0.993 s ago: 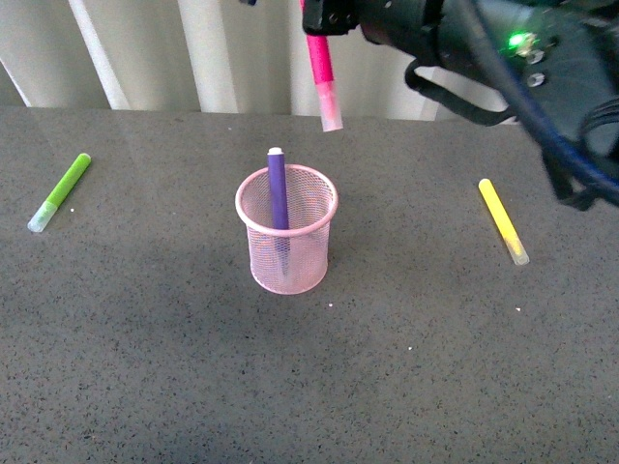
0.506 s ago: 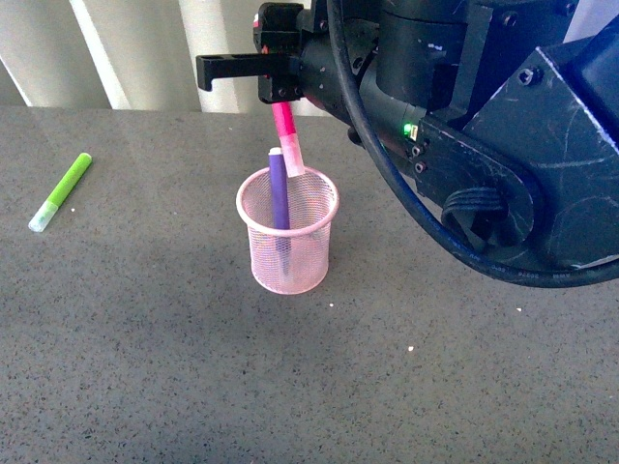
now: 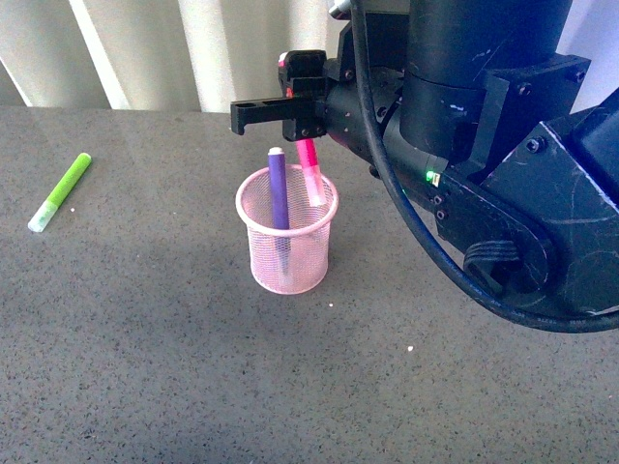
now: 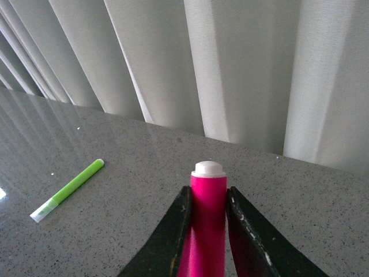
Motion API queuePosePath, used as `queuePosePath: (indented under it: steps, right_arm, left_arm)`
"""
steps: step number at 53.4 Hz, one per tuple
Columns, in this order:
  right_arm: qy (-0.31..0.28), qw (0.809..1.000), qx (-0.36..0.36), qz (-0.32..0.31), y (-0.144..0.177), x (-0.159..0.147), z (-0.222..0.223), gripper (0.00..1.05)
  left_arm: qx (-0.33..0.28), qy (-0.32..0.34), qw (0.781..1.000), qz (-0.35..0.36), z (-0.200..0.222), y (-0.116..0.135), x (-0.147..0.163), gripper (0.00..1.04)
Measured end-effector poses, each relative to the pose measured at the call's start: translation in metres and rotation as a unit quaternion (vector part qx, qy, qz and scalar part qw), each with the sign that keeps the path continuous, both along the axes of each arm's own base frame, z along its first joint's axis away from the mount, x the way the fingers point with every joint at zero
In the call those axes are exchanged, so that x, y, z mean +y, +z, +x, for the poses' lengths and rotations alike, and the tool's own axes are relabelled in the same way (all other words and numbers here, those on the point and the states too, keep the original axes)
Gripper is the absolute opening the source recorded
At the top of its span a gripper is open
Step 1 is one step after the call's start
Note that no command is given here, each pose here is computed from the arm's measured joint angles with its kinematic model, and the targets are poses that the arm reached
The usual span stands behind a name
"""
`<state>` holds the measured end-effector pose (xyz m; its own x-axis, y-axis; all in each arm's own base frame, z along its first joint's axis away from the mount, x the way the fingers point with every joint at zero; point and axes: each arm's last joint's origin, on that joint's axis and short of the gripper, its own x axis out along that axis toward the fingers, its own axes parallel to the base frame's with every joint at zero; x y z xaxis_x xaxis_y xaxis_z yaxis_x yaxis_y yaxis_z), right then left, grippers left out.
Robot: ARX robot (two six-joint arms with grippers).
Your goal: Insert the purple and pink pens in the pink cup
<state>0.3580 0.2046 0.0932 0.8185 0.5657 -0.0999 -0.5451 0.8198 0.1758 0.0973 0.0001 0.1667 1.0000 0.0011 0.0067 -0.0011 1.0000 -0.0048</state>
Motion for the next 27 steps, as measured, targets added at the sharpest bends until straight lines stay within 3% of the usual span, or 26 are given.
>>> queuePosePath:
  steps: [25, 27]
  right_arm:
    - [-0.022, 1.000, 0.008, -0.002, -0.003, -0.021, 0.002, 0.99]
    - [-0.025, 1.000, 0.008, -0.001, -0.001, -0.024, 0.002, 1.00]
  left_arm:
    - [0.000, 0.000, 1.000, 0.000, 0.000, 0.000, 0.000, 0.98]
    - [0.000, 0.000, 1.000, 0.000, 0.000, 0.000, 0.000, 0.98]
